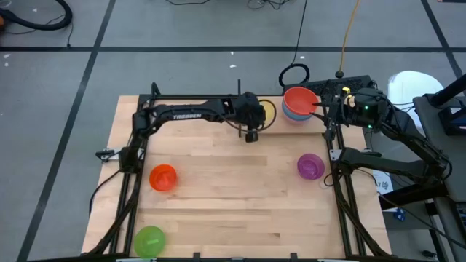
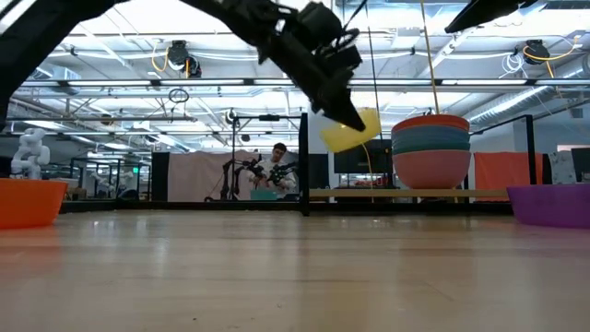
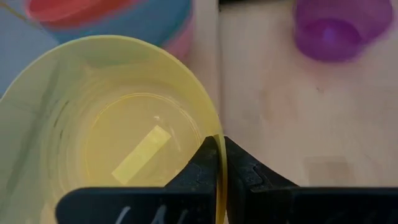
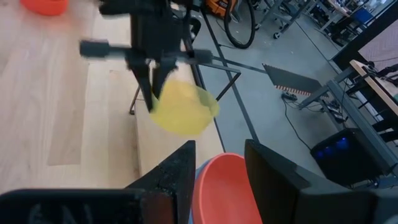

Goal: Place and stack bowls onto a shelf
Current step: Put the transparent yellow bowl on the shelf

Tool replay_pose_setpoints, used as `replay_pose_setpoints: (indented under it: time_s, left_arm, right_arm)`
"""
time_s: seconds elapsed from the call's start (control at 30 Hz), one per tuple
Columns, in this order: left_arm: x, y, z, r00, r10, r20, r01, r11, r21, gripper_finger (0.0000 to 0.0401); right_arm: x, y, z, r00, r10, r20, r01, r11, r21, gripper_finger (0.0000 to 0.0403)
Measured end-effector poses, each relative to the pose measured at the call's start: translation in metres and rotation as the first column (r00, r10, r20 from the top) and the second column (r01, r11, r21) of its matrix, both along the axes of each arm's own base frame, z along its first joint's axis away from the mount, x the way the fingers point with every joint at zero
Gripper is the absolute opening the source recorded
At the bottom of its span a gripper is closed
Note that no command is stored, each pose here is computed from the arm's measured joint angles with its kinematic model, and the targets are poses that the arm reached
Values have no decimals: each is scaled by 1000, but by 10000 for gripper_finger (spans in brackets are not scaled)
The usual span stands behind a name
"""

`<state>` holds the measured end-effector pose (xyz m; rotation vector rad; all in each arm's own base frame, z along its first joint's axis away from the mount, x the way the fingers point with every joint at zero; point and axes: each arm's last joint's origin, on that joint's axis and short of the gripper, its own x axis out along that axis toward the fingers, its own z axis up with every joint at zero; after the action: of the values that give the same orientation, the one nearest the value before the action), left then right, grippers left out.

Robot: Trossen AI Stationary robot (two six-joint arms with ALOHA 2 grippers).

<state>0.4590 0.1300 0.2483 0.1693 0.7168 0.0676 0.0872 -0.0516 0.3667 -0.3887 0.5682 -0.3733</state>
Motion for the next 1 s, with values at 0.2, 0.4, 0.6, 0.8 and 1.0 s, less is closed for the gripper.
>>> replay_pose_setpoints:
  time_s: [0.2,0.4,0.6,0.8,1.0]
  left_arm:
    - [6,17,-29,999,26,-34,-27,999,-19,4]
    - [9,31,-52,996,61,-66,-63,998,-22,4]
    - [9,33,-59,994,69,-88,-72,997,-23,14]
    - [11,28,-58,993,86,-77,-88,996,-27,23]
    - [18,18,-55,993,115,-29,-116,993,-36,26]
  right_arm:
    - [0,0,0,1000,-1,-1,1,1000,1,130]
    - [0,0,0,1000,-1,-1,1,1000,0,130]
    - [0,0,0,1000,1,-2,-1,1000,-4,130]
    - [0,0,0,1000,1,-2,-1,1000,-3,130]
    - [0,0,0,1000,1,-2,-1,1000,-3,130]
